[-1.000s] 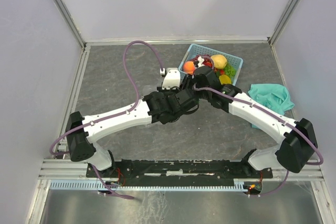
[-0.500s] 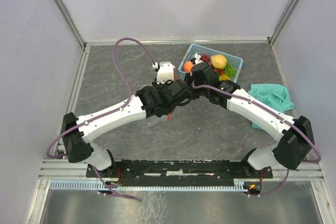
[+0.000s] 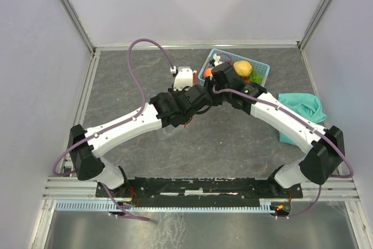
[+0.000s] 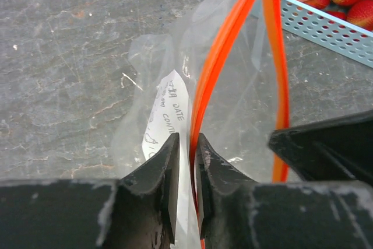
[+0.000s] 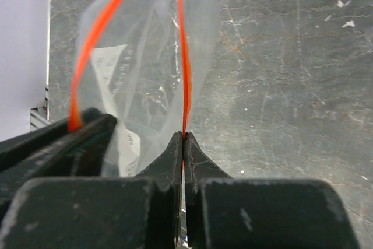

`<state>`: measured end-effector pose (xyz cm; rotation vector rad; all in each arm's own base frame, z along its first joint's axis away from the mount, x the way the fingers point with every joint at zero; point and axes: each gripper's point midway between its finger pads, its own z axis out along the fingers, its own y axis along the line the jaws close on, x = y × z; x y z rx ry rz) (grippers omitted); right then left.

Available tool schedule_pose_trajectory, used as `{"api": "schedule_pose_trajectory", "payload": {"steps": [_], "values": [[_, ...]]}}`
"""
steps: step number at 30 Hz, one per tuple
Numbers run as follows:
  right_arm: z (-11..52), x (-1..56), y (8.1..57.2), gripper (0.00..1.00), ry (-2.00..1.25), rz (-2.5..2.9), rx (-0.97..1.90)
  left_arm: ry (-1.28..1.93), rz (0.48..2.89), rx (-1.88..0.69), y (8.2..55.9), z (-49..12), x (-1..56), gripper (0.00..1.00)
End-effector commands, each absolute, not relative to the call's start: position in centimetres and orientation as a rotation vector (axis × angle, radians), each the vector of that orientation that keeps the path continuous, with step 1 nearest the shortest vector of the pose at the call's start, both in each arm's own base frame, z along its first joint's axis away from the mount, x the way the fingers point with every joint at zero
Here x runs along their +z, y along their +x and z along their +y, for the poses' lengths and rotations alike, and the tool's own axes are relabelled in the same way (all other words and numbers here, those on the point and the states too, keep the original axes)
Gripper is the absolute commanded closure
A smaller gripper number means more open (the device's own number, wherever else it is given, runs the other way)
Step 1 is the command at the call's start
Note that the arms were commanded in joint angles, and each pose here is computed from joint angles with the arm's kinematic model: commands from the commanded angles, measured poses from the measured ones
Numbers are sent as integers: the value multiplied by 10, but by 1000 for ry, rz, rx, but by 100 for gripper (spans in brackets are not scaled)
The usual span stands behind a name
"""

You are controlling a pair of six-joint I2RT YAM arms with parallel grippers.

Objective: Place the food in the zip-top bag and seal the zipper
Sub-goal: Open the zipper of the food storage bag, then pick up the fake fruit from the bin.

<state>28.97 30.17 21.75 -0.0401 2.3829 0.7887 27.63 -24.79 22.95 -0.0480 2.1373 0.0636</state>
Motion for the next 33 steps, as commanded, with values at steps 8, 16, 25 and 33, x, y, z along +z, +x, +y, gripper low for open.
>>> {"api": "schedule_pose_trajectory", "payload": {"steps": [8,16,25,33], "values": [[262,217,320,98,-55,2407,666,-80,2085,191,295,-201,266,97],[271,209,331,96,-122,2409,680,-82,2075,232,309,-178,278,97],[301,268,344,57,-289,2171,882,81,2041,287,327,-182,282,97],[281,276,360,23,-430,2087,812,111,2025,301,337,-176,277,97]]}}
